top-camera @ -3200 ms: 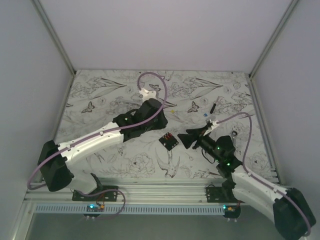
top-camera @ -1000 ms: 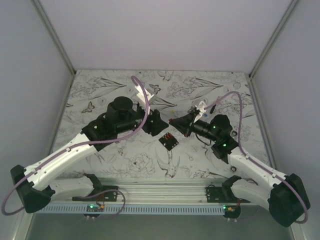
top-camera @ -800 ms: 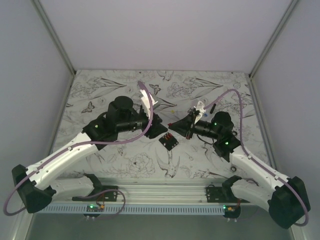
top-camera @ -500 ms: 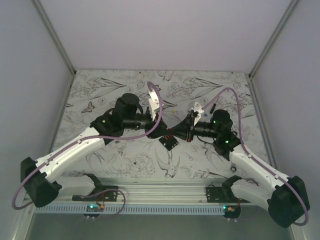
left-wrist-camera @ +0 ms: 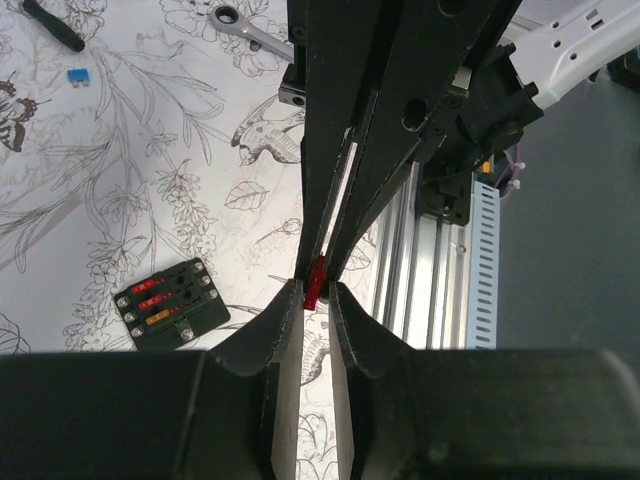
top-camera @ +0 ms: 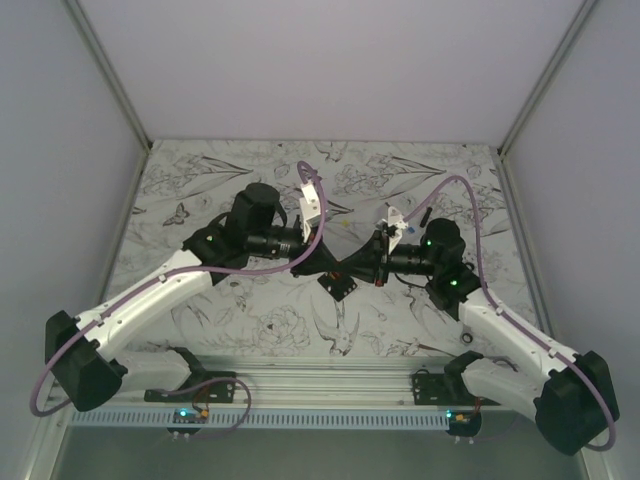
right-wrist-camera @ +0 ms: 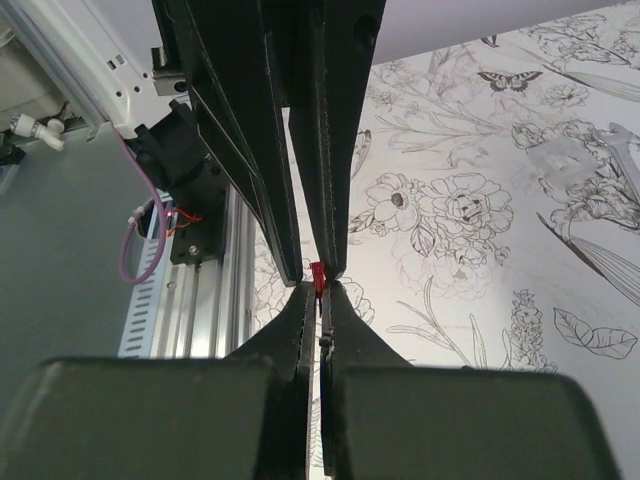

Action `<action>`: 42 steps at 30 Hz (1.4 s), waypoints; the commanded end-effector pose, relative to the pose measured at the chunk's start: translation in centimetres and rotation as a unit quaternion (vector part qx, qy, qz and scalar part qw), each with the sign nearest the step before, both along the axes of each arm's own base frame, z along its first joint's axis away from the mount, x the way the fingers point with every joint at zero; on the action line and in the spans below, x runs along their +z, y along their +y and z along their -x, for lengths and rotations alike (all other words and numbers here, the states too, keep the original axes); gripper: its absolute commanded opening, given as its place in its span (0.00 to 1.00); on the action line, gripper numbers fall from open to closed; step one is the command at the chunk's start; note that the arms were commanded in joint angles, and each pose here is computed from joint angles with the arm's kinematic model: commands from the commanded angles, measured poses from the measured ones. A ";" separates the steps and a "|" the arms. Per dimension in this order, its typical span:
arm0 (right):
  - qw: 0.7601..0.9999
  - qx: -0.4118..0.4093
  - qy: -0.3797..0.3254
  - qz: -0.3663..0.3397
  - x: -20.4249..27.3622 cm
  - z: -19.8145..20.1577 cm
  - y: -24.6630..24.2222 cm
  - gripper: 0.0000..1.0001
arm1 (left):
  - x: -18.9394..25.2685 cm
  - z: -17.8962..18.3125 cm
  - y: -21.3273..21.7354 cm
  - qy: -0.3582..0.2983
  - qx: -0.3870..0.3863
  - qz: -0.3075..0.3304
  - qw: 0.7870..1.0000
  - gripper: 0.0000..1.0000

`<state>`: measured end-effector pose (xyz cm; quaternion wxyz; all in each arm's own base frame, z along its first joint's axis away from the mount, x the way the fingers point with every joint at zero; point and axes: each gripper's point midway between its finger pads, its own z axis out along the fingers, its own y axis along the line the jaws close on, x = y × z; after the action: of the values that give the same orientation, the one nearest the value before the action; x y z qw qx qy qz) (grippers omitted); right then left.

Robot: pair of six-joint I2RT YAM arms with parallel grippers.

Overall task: Snap on the fuse box
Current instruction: Pick up the fuse from the center of the board.

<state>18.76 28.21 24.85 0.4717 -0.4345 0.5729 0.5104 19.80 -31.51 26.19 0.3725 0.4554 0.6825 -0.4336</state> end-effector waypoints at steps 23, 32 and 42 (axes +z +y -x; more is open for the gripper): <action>0.998 0.055 -0.003 0.002 0.5 0.8 0.6 0.00 | 2.9 1.5 -1.0 -0.008 -0.069 0.046 0.997 0.13; 0.999 0.050 0.002 0.003 0.4 0.4 0.7 0.00 | 1.7 1.3 -1.8 0.016 -0.084 0.038 0.996 0.16; 0.999 0.039 -0.001 0.004 0.4 0.2 0.7 0.00 | 1.4 1.1 -0.5 0.001 -0.052 0.033 0.998 0.26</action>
<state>18.12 28.59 23.35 0.4216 -0.4490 0.5787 0.5345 19.12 -32.56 26.43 0.3388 0.4734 0.6605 -0.4742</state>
